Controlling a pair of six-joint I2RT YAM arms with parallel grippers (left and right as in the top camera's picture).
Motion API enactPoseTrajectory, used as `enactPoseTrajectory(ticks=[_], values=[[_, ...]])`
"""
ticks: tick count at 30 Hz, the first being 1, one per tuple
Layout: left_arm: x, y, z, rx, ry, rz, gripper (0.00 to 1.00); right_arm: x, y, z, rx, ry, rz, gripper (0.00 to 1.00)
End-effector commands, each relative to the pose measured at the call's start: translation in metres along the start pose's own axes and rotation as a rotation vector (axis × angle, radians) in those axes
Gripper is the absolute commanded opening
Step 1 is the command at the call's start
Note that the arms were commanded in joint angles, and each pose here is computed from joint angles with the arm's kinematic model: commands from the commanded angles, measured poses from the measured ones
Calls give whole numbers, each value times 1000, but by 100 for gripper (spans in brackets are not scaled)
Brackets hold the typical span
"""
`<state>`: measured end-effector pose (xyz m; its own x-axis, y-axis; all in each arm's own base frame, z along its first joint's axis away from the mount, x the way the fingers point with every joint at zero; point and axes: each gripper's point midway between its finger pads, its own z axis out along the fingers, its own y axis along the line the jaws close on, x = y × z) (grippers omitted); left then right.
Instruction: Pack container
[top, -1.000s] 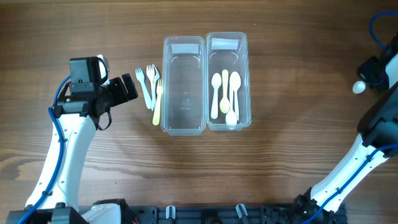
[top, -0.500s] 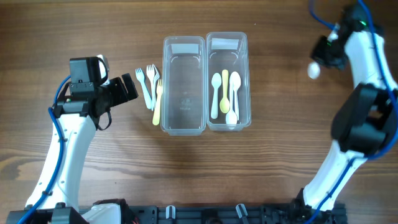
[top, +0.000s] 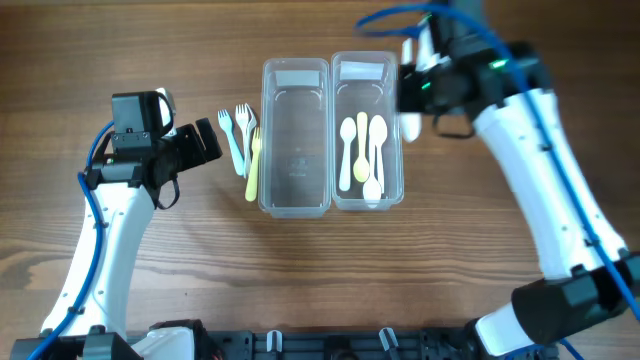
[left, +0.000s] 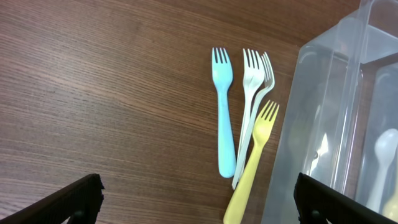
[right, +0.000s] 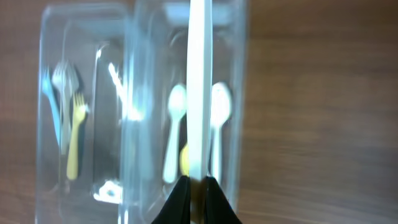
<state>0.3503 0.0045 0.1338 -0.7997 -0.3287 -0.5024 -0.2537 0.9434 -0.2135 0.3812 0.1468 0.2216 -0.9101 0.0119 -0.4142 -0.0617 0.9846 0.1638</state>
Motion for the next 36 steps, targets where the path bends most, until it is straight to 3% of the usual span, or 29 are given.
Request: enactPoseTrajectory(ticks=[1,7,14,15,16,18,22,28,31,33,36], values=[[-8,-3,-3,-2,-22,24,100,39,31,45,3,76,-31,4],[-8,-3,-3,-2,-22,24,100,69,48,87,-21,81,42,4],[-8,-3,-3,-2,-22,24,100,69,49,94,-36,63,-24,6],[-8,-3,-3,-2,-22,24,100,69,49,94,-36,64,-29,9],[-8,-3,-3,-2,-22,24,100,69,49,93,-35,66,-29,22],[-8,-3,-3,-2,-22,24,100,66,49,86,-32,58,-33,35],[-8,-3,-3,-2,-22,24,100,34,52,45,-44,-73,-49,52],[-14,-5,-3,7,-44,15,100,-21,29,-52,-44,-356,8,64],[-2,-25,-4,128,14,8,100,-29,-4,-95,-29,-449,80,73],[30,-35,-9,201,157,-14,100,-28,-39,-118,16,-488,151,75],[38,-40,-11,230,197,-42,100,-19,-88,-137,99,-498,253,78]])
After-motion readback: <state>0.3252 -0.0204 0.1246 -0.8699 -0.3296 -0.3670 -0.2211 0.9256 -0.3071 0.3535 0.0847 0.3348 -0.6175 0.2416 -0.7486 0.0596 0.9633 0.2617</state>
